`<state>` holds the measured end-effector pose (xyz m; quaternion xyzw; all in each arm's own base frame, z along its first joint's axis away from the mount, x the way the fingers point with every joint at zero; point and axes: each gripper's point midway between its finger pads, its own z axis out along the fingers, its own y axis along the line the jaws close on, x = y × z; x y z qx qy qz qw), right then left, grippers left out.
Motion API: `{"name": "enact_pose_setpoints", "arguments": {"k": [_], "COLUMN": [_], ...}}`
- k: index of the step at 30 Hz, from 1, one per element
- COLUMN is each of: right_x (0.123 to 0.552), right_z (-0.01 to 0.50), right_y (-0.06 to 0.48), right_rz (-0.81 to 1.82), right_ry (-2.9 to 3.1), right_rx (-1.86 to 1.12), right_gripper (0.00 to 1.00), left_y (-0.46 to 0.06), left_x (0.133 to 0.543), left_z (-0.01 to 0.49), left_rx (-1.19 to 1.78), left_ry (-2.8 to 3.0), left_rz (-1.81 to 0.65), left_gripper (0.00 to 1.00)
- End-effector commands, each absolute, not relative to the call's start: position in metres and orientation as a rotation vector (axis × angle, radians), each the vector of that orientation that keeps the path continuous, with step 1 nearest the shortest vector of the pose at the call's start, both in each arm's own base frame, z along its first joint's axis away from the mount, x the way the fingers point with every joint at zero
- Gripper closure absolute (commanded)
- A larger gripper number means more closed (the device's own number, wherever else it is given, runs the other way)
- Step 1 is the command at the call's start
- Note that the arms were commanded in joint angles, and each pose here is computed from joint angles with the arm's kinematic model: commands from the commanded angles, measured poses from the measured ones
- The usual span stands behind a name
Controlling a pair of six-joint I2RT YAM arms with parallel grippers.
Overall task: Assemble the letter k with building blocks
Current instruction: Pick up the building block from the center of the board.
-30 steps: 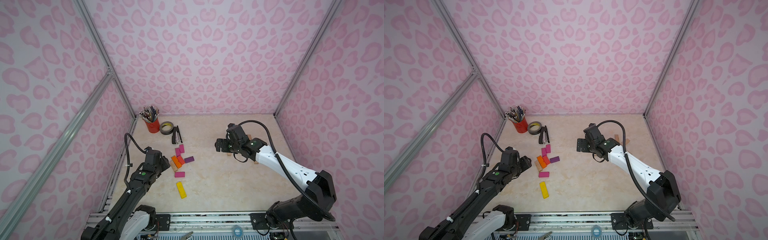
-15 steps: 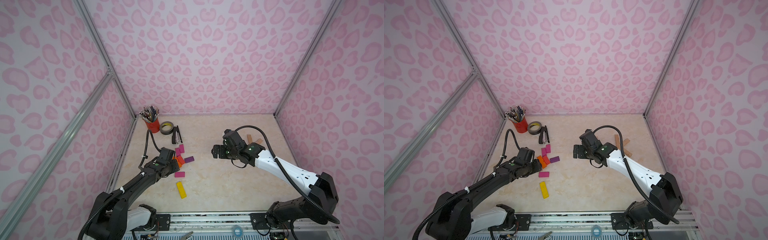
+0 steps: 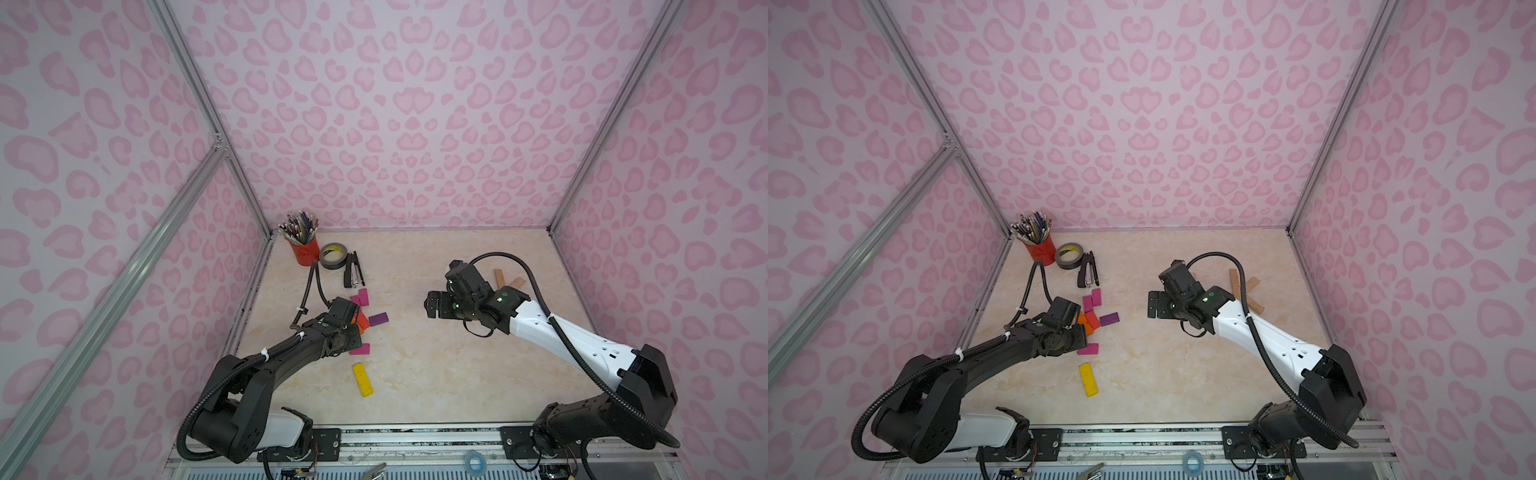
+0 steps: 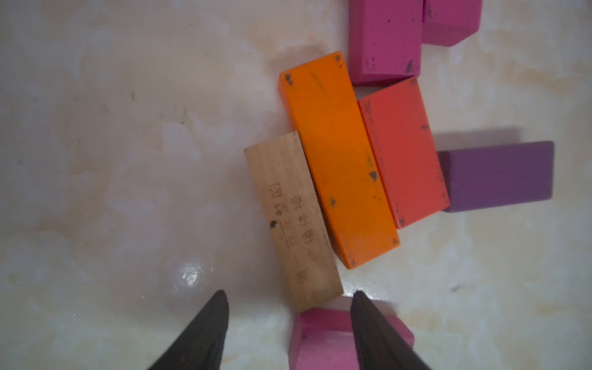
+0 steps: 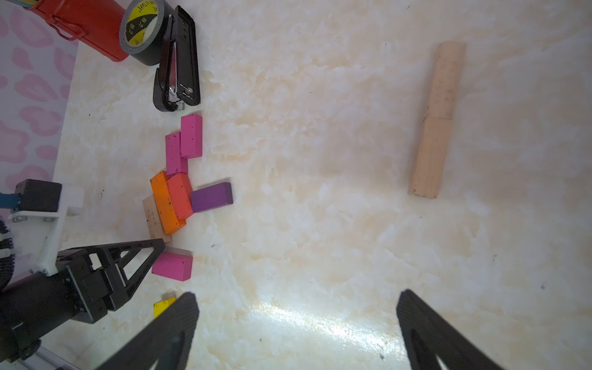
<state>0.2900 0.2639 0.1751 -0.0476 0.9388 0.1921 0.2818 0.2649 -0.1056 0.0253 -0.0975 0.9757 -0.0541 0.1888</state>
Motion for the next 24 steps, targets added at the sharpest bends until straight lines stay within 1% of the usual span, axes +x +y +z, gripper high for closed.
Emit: {"name": "enact_pose_setpoints", "arguments": {"k": [1, 9, 15, 18, 22, 24], "right_x": [0.289, 0.289, 0.289, 0.289, 0.290, 0.290], "right_z": [0.172, 0.174, 0.175, 0.174, 0.175, 0.175], "right_y": [0.260, 0.258, 0.255, 0.256, 0.257, 0.257], "right_rz": [0.489, 0.479, 0.465, 0.465, 0.469, 0.466], "right_ry": [2.521, 2.518, 2.517, 2.518, 2.520, 2.520], "right_rx": [-0.129, -0.129, -0.124, -0.123, -0.125, -0.126], "right_gripper": [0.02, 0.02, 0.02, 0.02, 0.02, 0.02], "left_y": [-0.102, -0.097, -0.094, -0.091, -0.086, -0.083], "left_x": [0.275, 0.283, 0.287, 0.291, 0.295, 0.297], "left_z": [0.029, 0.023, 0.022, 0.022, 0.021, 0.021], "left_rx": [-0.277, -0.301, -0.301, -0.315, -0.336, -0.342], "left_ry": [2.707, 2.696, 2.697, 2.688, 2.681, 2.682], "left_rz": [-0.115, -0.119, -0.113, -0.112, -0.119, -0.120], "left_gripper": [0.38, 0.39, 0.31, 0.30, 0.37, 0.43]}}
